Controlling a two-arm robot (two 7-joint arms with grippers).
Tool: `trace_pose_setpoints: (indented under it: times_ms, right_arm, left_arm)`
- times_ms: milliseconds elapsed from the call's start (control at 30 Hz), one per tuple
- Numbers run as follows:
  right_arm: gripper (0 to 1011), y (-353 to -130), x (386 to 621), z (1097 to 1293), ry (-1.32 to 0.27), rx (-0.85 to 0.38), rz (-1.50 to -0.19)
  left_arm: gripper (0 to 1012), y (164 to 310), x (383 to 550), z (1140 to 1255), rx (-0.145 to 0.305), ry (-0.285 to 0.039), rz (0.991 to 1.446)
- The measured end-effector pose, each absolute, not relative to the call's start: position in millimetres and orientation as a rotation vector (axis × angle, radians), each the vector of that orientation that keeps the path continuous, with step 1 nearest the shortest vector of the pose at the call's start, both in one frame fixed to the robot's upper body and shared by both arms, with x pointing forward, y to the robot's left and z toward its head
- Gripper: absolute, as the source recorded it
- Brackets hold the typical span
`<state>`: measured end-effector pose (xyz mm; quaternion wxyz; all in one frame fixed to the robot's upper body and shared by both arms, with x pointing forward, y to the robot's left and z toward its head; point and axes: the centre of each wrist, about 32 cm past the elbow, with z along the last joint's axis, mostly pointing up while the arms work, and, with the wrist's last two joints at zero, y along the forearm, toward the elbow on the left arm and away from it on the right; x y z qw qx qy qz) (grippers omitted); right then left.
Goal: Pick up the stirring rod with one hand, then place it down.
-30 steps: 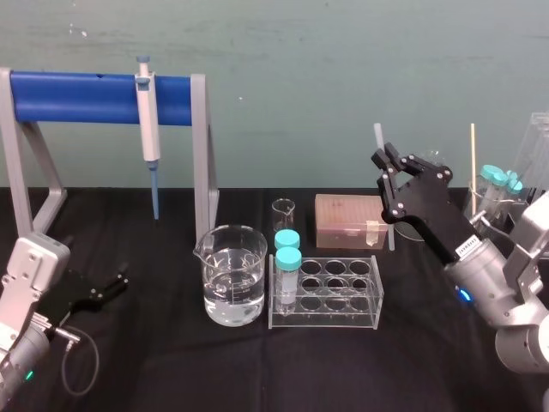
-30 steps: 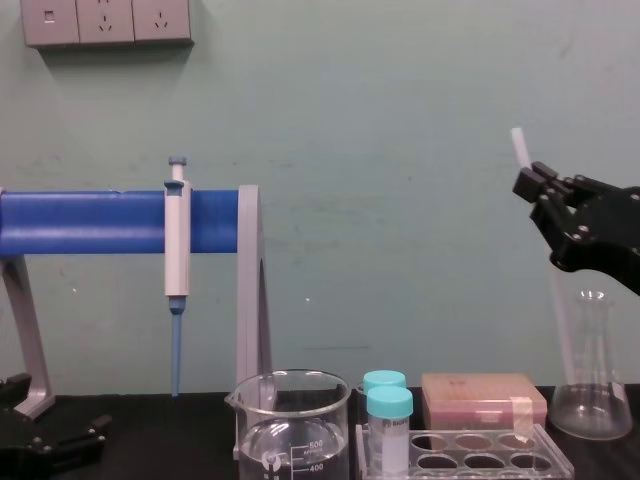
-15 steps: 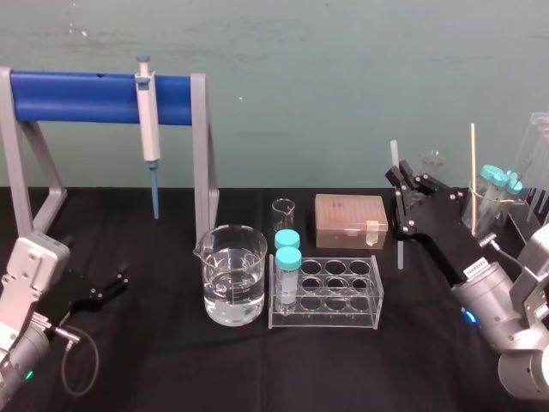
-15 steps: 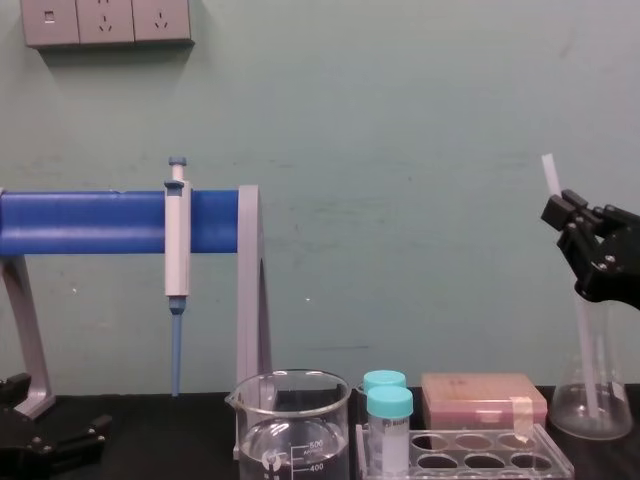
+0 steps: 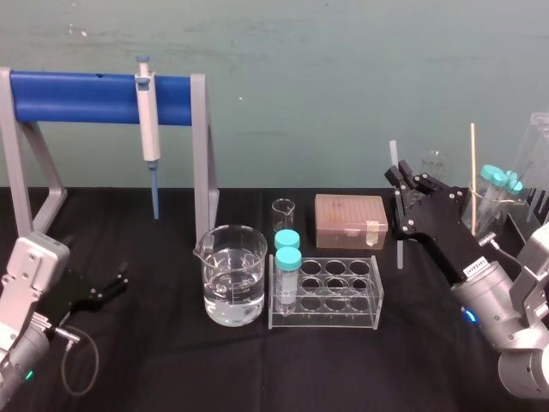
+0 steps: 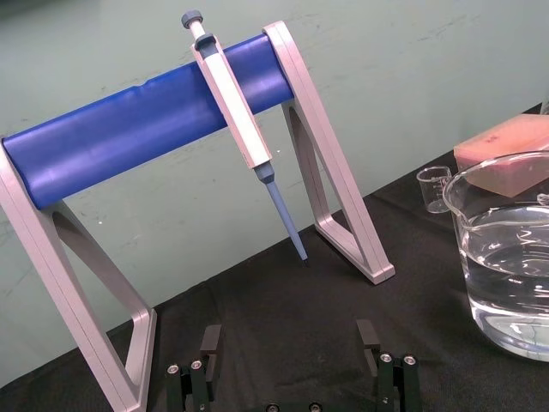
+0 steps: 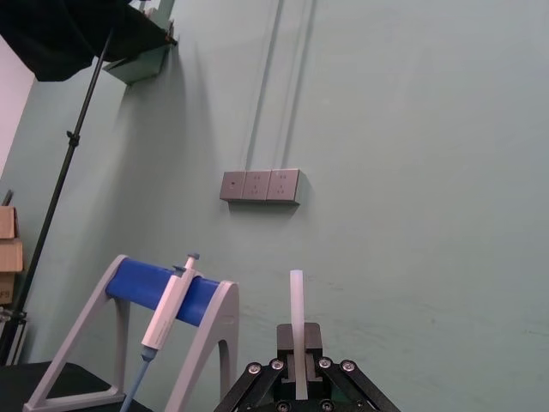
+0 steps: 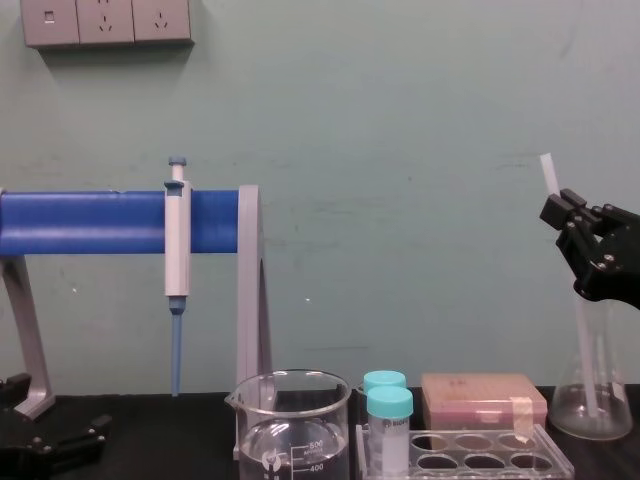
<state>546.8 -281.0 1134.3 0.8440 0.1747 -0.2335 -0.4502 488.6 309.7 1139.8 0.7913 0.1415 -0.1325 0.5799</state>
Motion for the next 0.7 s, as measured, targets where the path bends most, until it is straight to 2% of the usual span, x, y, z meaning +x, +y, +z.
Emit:
trace_pose_setpoints:
  times_ms: [700]
  right_arm:
    - [64, -281.1, 547.2, 1134.5, -0.496, 0.37, -0.948]
  left_arm:
    - [1000, 309.7, 488.6, 1139.8, 0.304, -0.285, 1.248]
